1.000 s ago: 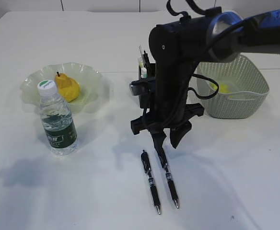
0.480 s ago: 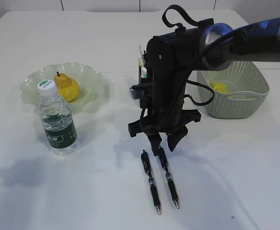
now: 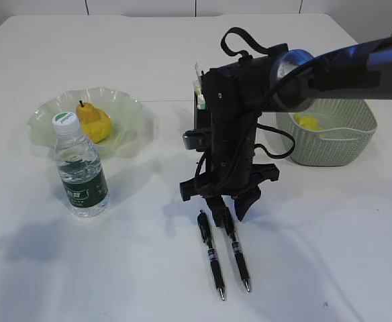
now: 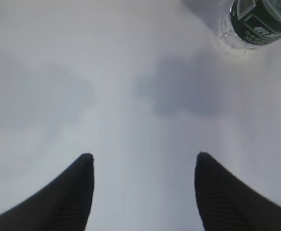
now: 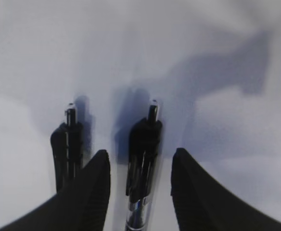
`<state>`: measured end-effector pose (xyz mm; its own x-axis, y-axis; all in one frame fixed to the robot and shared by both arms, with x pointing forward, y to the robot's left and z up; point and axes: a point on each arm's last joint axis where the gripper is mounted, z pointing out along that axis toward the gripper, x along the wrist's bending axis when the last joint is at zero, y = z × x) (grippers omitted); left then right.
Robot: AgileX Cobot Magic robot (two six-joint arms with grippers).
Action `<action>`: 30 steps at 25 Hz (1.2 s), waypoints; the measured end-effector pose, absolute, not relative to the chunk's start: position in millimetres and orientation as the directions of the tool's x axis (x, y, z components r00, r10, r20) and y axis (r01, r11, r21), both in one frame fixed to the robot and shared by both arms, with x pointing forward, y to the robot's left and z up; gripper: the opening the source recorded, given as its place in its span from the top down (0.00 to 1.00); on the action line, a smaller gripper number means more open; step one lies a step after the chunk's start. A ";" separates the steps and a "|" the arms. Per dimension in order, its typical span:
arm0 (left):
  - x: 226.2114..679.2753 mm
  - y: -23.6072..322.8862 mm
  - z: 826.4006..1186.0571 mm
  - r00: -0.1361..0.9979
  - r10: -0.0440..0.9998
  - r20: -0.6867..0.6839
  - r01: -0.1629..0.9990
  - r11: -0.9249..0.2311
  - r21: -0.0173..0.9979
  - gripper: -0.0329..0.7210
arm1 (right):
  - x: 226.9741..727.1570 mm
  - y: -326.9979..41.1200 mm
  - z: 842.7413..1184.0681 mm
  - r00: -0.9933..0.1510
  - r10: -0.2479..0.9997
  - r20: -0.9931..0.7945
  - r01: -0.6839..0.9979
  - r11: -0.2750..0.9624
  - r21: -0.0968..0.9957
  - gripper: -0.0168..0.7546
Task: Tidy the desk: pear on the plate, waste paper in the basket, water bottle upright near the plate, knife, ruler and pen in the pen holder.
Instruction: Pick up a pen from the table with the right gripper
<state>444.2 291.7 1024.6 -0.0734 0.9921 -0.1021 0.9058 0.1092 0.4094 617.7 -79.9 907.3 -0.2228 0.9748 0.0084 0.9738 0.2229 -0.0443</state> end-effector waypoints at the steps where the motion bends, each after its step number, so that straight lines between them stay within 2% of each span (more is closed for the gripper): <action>1: 444.2 291.7 1024.6 -0.073 0.992 -0.102 0.906 0.109 0.409 0.34 | 617.8 -79.9 905.7 -0.223 0.975 0.007 0.974 0.223 -0.048 0.57; 19: 444.2 291.7 1024.6 -0.073 0.992 -0.102 0.906 0.109 0.409 0.34 | 619.2 -79.8 896.4 -0.220 0.976 -0.001 0.974 0.219 -0.052 0.57; 22: 444.2 291.7 1024.6 -0.073 0.992 -0.102 0.906 0.109 0.409 0.34 | 619.2 -79.8 896.4 -0.220 0.976 -0.001 0.974 0.219 -0.052 0.62; 26: 444.2 291.8 1024.6 -0.073 0.992 -0.101 0.906 0.108 0.410 0.34 | 619.3 -79.9 896.4 -0.221 0.975 -0.003 0.974 0.220 -0.052 0.78; 30: 444.2 291.8 1024.6 -0.073 0.992 -0.101 0.906 0.108 0.410 0.34 | 620.6 -82.1 896.4 -0.242 0.970 -0.028 0.970 0.241 -0.044 0.80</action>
